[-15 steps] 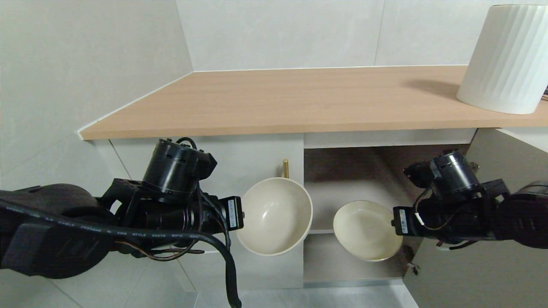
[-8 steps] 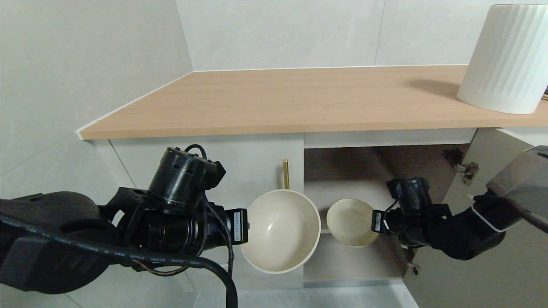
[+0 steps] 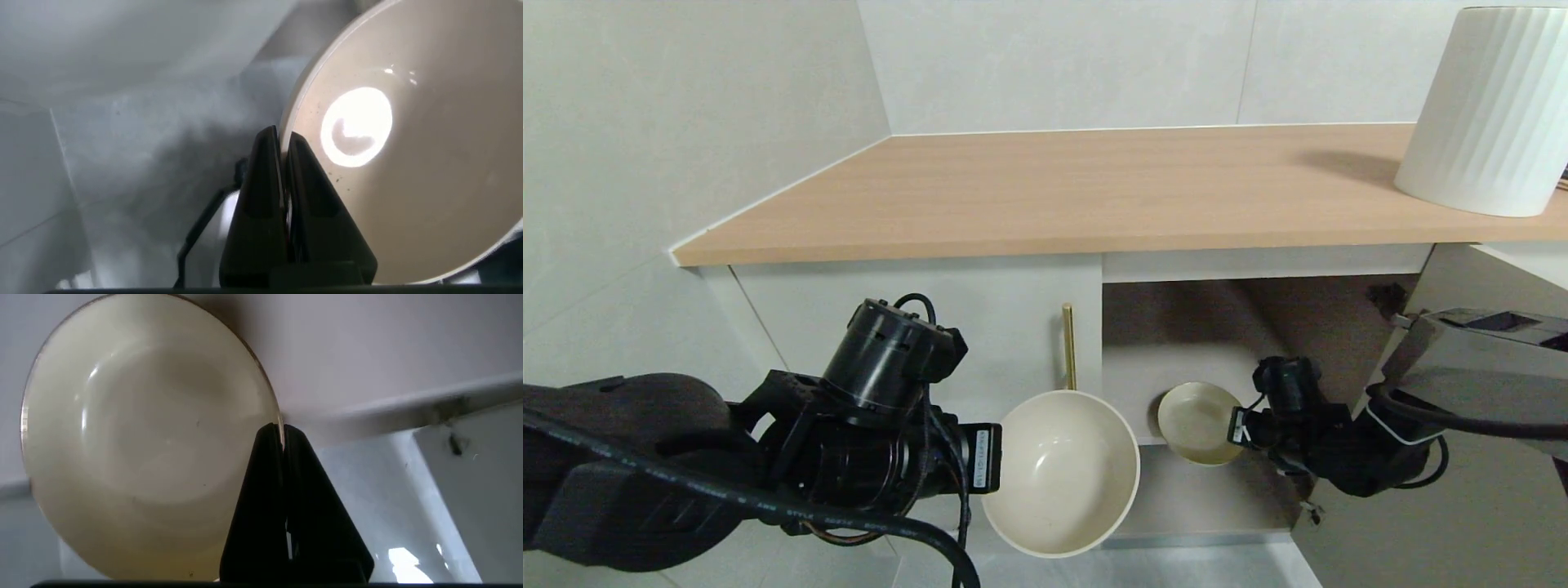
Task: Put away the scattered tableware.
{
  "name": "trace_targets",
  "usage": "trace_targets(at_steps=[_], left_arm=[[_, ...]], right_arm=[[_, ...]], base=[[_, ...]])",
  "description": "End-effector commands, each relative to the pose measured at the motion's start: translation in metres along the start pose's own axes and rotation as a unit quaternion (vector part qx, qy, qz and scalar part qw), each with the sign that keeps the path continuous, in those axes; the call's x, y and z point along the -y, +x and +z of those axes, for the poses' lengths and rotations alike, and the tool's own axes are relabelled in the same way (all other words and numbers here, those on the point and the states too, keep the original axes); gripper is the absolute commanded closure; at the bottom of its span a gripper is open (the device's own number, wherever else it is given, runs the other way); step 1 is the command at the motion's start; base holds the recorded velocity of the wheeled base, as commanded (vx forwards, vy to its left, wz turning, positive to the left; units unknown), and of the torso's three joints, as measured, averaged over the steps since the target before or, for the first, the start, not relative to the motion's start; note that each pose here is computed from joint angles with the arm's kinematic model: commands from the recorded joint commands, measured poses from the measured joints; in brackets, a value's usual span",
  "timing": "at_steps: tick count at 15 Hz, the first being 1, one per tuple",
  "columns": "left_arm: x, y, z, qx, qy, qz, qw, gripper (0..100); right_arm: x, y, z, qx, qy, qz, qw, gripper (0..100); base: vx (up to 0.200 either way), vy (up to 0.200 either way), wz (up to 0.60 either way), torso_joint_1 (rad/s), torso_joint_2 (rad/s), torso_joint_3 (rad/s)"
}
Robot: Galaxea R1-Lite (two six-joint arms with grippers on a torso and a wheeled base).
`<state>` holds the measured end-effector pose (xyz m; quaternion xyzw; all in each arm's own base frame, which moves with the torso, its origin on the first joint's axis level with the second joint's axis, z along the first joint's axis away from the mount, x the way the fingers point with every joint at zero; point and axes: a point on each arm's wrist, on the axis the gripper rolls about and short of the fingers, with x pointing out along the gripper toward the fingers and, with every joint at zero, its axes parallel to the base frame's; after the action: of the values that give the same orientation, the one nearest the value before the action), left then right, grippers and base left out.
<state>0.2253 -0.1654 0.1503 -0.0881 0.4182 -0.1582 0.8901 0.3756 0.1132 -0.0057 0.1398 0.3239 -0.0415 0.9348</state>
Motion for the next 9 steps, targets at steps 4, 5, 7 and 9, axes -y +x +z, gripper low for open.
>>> trace_targets(at_steps=[4, 5, 7, 9], left_arm=[[0.002, 0.008, -0.004, -0.012, 0.004, 0.003, 0.9999, 100], [0.002, 0.008, -0.004, -0.012, 0.004, 0.003, 0.9999, 100], [0.002, 0.008, -0.004, -0.012, 0.004, 0.003, 0.9999, 100], [0.002, 0.008, -0.004, -0.012, 0.004, 0.003, 0.9999, 100]], right_arm=[[-0.001, 0.017, 0.011, 0.021, 0.028, -0.005, 0.999, 100], [-0.003, 0.019, 0.014, 0.026, 0.033, -0.003, 0.999, 100], [-0.001, 0.025, 0.018, 0.031, 0.041, -0.007, 0.999, 100], [-0.002, 0.031, 0.021, 0.033, 0.051, -0.010, 0.998, 100]], base=[[0.000, 0.000, 0.00, 0.000, 0.00, 0.000], [0.000, 0.000, 0.00, 0.000, 0.00, 0.000], [0.000, 0.000, 0.00, 0.000, 0.00, 0.000], [0.000, 0.000, 0.00, 0.000, 0.00, 0.000]])
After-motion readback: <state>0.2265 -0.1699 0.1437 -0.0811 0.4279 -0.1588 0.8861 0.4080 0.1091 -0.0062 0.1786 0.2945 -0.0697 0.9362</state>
